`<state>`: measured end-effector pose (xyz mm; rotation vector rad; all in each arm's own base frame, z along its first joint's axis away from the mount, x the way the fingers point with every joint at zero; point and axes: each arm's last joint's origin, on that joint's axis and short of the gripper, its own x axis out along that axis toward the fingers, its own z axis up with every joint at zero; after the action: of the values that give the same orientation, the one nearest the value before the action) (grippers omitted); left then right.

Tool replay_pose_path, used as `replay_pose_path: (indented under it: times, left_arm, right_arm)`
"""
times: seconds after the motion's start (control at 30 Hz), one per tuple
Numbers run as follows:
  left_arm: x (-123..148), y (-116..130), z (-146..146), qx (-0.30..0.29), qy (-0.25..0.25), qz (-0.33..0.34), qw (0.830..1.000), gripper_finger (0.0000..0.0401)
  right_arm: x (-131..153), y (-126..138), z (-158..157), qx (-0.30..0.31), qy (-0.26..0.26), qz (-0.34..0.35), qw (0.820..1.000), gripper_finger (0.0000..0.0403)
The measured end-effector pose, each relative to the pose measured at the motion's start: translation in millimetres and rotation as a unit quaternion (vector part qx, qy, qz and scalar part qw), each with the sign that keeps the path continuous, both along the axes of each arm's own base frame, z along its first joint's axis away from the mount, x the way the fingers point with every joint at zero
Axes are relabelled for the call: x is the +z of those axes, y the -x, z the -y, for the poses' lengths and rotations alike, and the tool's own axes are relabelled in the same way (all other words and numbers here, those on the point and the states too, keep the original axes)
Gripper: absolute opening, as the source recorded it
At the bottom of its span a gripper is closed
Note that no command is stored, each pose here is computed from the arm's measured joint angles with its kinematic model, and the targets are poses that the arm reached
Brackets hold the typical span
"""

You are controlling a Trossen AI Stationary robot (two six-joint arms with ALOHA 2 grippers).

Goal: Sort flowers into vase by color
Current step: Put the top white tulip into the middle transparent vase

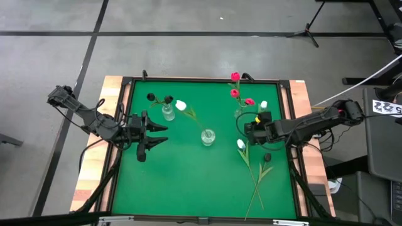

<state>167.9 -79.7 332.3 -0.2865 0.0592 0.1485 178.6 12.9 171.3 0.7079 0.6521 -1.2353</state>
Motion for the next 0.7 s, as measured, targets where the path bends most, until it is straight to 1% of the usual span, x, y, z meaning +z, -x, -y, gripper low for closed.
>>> replay_pose_path:
  times: [0.23, 0.4, 0.53, 0.6, 0.7]
  left_arm:
    - [0, 0, 0, 0.002, -0.014, -0.002, 1.000, 0.0200]
    - [-1, 0, -1, 0.011, -0.018, -0.005, 1.000, 0.0200]
    - [-1, 0, -1, 0.012, -0.020, -0.009, 1.000, 0.0200]
    - [-2, 0, -1, 0.012, -0.021, -0.010, 1.000, 0.0200]
    - [-2, 0, -1, 0.012, -0.021, -0.011, 1.000, 0.0200]
  right_arm:
    - [-30, 4, 4, -0.009, -0.021, 0.041, 0.999, 0.0188]
    - [-43, 6, 8, -0.020, -0.040, 0.039, 0.998, 0.0188]
    - [-48, 3, 9, -0.023, -0.041, 0.032, 0.998, 0.0188]
    - [-51, 2, 10, -0.024, -0.056, 0.025, 0.998, 0.0187]
    - [-56, -1, 12, -0.021, -0.060, 0.012, 0.998, 0.0174]
